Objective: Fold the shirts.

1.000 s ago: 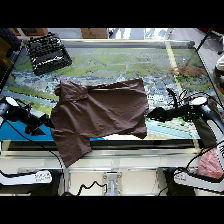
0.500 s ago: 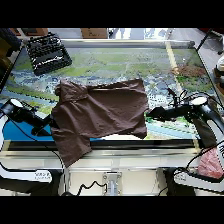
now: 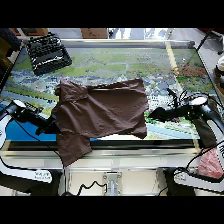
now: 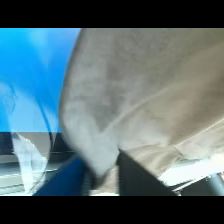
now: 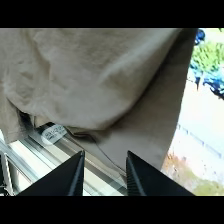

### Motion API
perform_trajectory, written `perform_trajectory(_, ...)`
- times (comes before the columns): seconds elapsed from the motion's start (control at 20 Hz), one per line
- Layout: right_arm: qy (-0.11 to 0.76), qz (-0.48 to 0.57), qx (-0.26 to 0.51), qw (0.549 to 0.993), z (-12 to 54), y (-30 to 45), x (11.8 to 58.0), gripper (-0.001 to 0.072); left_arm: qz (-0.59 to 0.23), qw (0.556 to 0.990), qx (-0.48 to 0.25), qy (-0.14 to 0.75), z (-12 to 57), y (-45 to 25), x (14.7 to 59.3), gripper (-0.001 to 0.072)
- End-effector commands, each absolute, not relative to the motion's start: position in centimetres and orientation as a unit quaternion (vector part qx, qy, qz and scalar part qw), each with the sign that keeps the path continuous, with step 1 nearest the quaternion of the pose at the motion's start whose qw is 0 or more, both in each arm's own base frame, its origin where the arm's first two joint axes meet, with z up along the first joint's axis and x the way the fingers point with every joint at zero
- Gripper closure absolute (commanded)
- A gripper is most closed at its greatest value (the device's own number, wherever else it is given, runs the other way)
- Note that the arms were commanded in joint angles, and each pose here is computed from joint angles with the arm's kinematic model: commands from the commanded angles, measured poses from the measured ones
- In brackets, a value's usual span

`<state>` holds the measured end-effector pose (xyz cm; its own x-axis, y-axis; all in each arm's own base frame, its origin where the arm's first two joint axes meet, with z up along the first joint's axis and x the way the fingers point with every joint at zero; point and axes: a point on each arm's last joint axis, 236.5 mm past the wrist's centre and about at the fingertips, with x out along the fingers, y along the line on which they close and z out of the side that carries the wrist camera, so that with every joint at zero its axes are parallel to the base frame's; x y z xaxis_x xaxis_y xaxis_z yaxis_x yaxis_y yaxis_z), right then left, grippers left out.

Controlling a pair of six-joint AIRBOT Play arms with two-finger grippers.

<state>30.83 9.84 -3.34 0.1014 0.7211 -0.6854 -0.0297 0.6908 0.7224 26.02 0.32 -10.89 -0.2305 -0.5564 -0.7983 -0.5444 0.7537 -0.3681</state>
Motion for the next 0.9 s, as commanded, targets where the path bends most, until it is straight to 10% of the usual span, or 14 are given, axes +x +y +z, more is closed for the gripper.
perform_trajectory(0.0, 0.642, 0.243, 0.266, 0.676, -4.6, 8.7, 29.7, 0.0325, -0.015, 0.509, -0.35, 0.786, -11.0, -0.4, 26.2, 0.0699)
perform_trajectory(0.85, 0.69, 0.223, 0.38, 0.574, -9.2, 12.1, 23.9, 0.0256, -0.043, 0.503, -0.335, 0.795, -10.5, -1.0, 25.5, 0.0699)
